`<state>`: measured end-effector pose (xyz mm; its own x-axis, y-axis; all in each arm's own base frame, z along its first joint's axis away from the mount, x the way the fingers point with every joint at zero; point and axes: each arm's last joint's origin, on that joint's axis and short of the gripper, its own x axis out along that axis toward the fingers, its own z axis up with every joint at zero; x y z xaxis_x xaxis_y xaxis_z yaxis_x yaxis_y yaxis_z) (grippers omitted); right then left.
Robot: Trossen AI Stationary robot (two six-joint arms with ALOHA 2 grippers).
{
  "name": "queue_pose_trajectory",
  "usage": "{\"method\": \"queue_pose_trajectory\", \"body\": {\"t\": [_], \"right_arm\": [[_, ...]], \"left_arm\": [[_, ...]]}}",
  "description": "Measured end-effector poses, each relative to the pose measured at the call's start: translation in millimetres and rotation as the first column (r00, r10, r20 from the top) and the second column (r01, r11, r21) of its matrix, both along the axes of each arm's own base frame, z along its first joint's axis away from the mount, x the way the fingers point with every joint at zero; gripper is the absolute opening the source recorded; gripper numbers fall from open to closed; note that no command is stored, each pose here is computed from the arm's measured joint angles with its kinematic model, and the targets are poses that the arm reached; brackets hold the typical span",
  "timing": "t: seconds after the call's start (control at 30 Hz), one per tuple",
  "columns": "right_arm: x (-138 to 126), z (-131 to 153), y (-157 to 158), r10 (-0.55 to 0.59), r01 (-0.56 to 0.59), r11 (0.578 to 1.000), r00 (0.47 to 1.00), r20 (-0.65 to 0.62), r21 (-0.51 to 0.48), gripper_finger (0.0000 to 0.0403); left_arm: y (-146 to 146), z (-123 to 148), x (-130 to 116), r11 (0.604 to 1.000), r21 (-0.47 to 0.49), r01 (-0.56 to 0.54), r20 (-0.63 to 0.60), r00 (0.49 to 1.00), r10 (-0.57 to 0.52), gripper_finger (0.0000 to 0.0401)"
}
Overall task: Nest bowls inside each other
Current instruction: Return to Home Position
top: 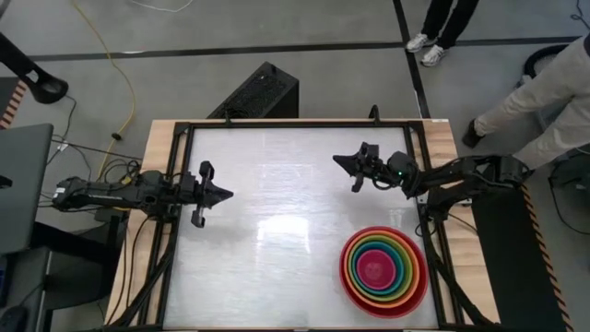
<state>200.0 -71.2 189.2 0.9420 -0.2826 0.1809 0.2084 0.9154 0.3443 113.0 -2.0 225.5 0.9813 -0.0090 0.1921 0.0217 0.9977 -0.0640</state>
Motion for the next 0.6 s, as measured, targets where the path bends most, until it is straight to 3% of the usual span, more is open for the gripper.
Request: {"method": "queue_pose_trajectory", "body": {"t": [0.6], "right_arm": [[-52.4, -13.6, 19.0, -0.002, 0.002, 1.000, 0.999, 0.033, -0.015, 0.0002]], "left_arm": [[3.2, -7.7, -26.3, 0.995, -0.048, -0.084, -0.038, 0.996, 0.082, 0.0000]]}}
